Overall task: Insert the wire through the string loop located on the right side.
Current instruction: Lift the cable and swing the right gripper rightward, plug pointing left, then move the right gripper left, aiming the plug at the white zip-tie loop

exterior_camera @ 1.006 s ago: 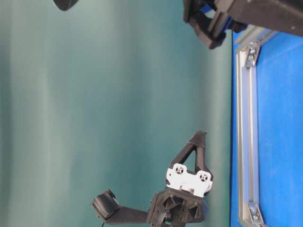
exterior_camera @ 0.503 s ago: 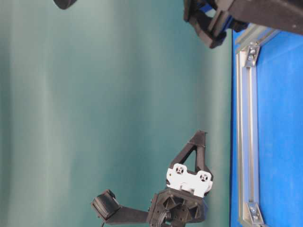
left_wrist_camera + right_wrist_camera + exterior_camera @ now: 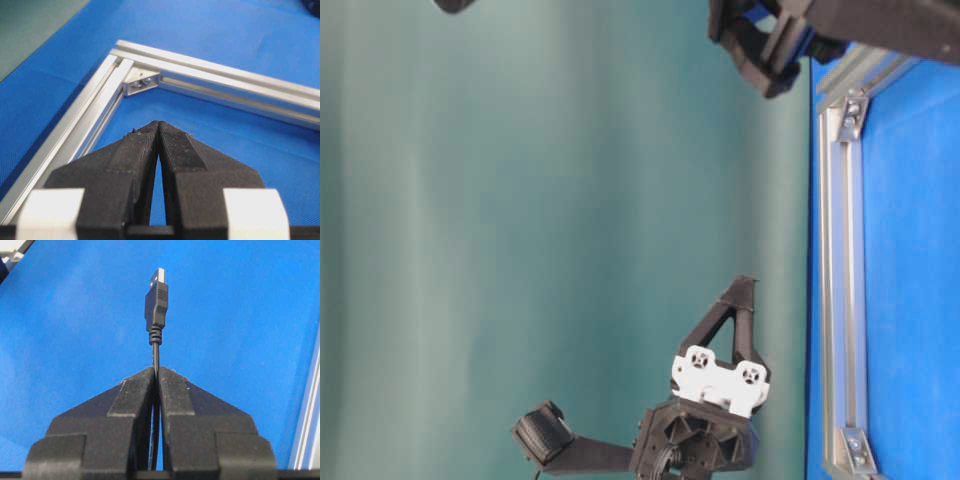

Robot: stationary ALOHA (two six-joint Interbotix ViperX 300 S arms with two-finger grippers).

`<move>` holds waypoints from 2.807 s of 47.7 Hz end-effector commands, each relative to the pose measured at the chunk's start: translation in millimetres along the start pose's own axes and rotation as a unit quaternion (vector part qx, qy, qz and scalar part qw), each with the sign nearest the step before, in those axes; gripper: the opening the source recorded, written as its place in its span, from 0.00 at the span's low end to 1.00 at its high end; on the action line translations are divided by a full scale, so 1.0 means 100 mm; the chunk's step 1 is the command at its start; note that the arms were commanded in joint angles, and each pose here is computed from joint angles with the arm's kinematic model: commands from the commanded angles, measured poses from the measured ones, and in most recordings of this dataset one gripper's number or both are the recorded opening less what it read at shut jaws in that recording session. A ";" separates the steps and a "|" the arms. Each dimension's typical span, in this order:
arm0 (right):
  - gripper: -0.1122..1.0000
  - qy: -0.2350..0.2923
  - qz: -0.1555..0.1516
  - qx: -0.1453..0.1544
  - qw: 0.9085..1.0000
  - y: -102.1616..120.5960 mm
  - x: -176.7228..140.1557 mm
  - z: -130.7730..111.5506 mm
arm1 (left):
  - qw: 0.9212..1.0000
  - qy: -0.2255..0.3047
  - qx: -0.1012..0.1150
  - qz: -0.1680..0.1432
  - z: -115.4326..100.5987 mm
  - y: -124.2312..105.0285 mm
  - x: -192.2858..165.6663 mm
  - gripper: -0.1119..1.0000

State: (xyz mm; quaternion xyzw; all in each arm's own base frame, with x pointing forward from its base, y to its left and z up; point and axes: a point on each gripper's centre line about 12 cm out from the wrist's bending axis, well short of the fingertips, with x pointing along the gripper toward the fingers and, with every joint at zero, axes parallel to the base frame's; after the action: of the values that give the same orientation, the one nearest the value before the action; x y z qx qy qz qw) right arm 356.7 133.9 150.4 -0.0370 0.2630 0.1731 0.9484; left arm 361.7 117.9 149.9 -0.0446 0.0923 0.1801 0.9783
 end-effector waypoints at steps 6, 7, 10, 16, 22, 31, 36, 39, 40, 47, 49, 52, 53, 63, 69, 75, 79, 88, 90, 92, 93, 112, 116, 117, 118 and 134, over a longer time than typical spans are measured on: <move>0.07 -0.010 0.011 -0.003 1.000 0.10 -0.24 0.04 | 1.000 -0.024 -0.001 -0.003 0.16 -0.02 0.00 0.08; 0.07 -0.007 0.010 -0.003 1.000 0.09 -0.27 0.02 | 1.000 -0.024 -0.001 -0.003 0.16 -0.02 0.00 0.08; 0.07 0.000 0.010 0.002 1.000 0.09 -0.36 -0.05 | 1.000 -0.024 -0.001 -0.003 0.16 -0.02 0.00 0.08; 0.07 0.008 0.011 0.014 1.000 0.10 -0.58 -0.18 | 1.000 -0.024 -0.001 -0.003 0.16 -0.02 -0.01 0.08; 0.07 0.017 0.017 0.017 1.000 0.14 -0.79 -0.33 | 1.000 -0.026 -0.001 -0.004 0.18 -0.02 -0.01 0.08; 0.07 0.040 0.022 0.021 0.999 0.17 -1.09 -0.53 | 1.000 -0.028 -0.002 -0.004 0.19 -0.03 -0.01 0.08; 0.07 0.054 0.020 0.029 0.998 0.16 -1.21 -0.61 | 1.000 -0.030 -0.001 -0.004 0.20 -0.03 -0.01 0.08; 0.07 0.056 0.020 0.029 0.998 0.15 -1.26 -0.64 | 1.000 -0.030 -0.002 -0.005 0.20 -0.03 -0.01 0.08; 0.07 0.056 0.020 0.029 0.998 0.15 -1.27 -0.65 | 1.000 -0.030 -0.002 -0.005 0.20 -0.03 -0.01 0.08; 0.07 0.064 0.019 0.029 0.997 0.15 -1.33 -0.72 | 1.000 -0.030 -0.001 -0.005 0.20 -0.03 -0.01 0.08; 0.07 0.065 0.019 0.029 0.997 0.15 -1.33 -0.74 | 0.999 -0.031 -0.001 -0.005 0.21 -0.04 -0.01 0.08; 0.07 0.065 0.019 0.029 0.997 0.15 -1.32 -0.74 | 0.999 -0.031 -0.001 -0.005 0.21 -0.04 -0.01 0.08; 0.07 0.064 0.019 0.029 0.997 0.15 -1.32 -0.74 | 0.999 -0.031 -0.001 -0.005 0.21 -0.04 -0.01 0.08; 0.07 0.063 0.019 0.028 0.997 0.15 -1.31 -0.73 | 0.999 -0.033 -0.001 -0.006 0.22 -0.04 0.00 0.08; 0.07 0.063 0.019 0.028 0.997 0.14 -1.31 -0.74 | 0.999 -0.033 -0.001 -0.006 0.22 -0.04 0.00 0.08; 0.07 0.062 0.010 0.033 0.997 0.09 -1.31 -0.74 | 0.999 -0.032 -0.001 -0.005 0.21 -0.04 0.00 0.08; 0.07 0.062 -0.003 0.040 0.997 0.02 -1.31 -0.74 | 0.999 -0.033 -0.001 -0.006 0.22 -0.04 0.00 0.08; 0.07 0.064 -0.041 0.059 0.995 -0.19 -1.33 -0.76 | 0.999 -0.033 -0.001 -0.007 0.22 -0.05 0.00 0.08; 0.07 0.065 -0.051 0.064 0.995 -0.25 -1.33 -0.78 | 0.999 -0.033 -0.001 -0.009 0.22 -0.06 -0.01 0.08; 0.07 0.066 -0.059 0.068 0.994 -0.29 -1.34 -0.78 | 0.999 -0.033 -0.001 -0.009 0.22 -0.06 -0.01 0.08; 0.07 0.065 -0.063 0.070 0.993 -0.31 -1.34 -0.79 | 0.999 -0.032 -0.001 -0.009 0.21 -0.07 -0.01 0.08; 0.07 0.064 -0.125 0.111 0.984 -0.65 -1.41 -0.86 | 0.999 -0.035 0.000 -0.014 0.23 -0.11 0.00 0.08; 0.07 0.064 -0.128 0.113 0.983 -0.66 -1.42 -0.86 | 0.999 -0.035 0.000 -0.014 0.23 -0.11 0.01 0.08; 0.07 0.064 -0.128 0.113 0.983 -0.66 -1.42 -0.86 | 0.999 -0.036 0.000 -0.014 0.24 -0.11 0.00 0.08; 0.07 0.064 -0.128 0.113 0.983 -0.66 -1.42 -0.86 | 0.999 -0.036 0.000 -0.014 0.24 -0.11 0.00 0.08; 0.07 0.062 -0.128 0.112 0.984 -0.66 -1.42 -0.86 | 0.999 -0.036 0.000 -0.014 0.24 -0.11 0.00 0.08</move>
State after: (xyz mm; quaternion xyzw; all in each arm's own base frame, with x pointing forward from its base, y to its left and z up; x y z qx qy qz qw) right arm 221.0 14.3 142.6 0.0264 0.3449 0.0167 0.9381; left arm 365.3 111.0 155.2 -0.0429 0.0851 0.1702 0.9808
